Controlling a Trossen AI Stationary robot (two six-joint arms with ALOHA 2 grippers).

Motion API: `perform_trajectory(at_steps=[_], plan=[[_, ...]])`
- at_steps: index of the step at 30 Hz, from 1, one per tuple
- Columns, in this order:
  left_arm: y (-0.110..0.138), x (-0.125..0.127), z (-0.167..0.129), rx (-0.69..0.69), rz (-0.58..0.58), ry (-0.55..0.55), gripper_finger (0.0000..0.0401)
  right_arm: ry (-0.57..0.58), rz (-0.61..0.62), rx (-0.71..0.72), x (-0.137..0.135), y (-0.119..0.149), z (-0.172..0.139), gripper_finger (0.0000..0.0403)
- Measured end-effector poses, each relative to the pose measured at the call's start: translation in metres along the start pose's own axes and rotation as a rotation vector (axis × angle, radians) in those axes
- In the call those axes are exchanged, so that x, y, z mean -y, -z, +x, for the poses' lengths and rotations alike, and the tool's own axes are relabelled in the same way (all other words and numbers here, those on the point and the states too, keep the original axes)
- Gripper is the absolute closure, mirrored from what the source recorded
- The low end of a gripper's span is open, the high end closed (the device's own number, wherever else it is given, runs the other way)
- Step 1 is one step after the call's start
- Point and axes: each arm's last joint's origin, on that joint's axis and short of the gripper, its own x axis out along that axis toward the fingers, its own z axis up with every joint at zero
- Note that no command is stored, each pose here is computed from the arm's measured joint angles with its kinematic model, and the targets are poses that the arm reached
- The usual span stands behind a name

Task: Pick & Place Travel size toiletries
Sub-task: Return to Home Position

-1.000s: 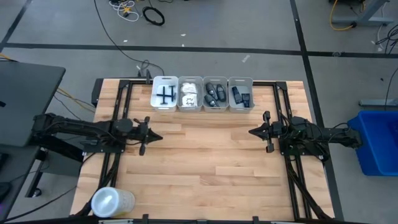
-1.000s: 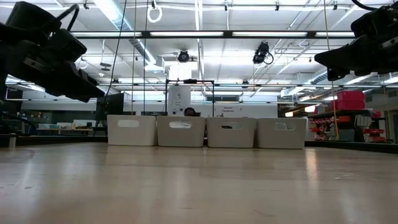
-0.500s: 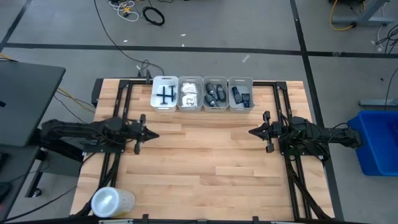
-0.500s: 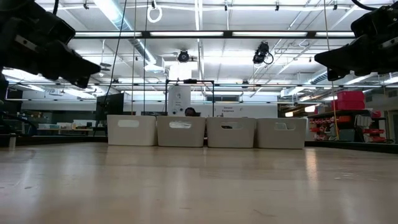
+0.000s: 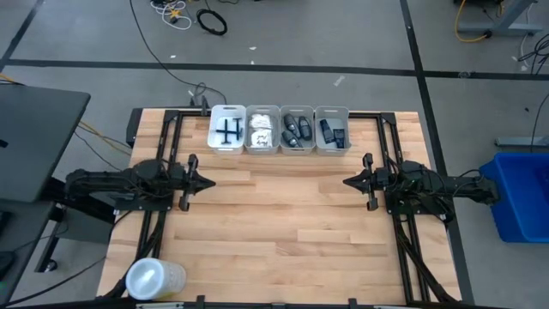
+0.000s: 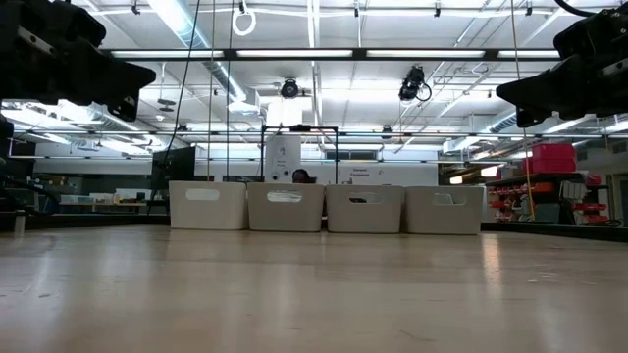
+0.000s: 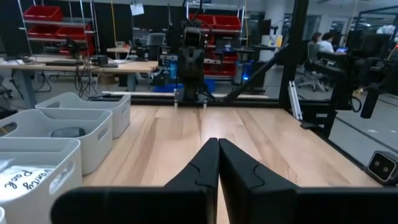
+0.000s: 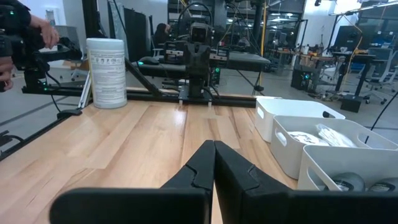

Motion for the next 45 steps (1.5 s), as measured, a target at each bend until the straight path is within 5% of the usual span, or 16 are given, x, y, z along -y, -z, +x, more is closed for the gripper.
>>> perform_trajectory(at_steps=[7,29,45], plan=[[0.0005,0.0,0.0002,-0.004,-0.006,0.0,0.0387,0.0,0.0,0.0,0.0,0.0,0.0,0.0389],[0.0017,-0.0001,0.0008,-0.017,0.274,0.002,0.0384,0.0,0.0,0.0,0.0,0.0,0.0,0.0389],[0.0018,-0.0001,0.0008,-0.017,0.282,0.002,0.0384,0.0,0.0,0.0,0.0,0.0,0.0,0.0389]])
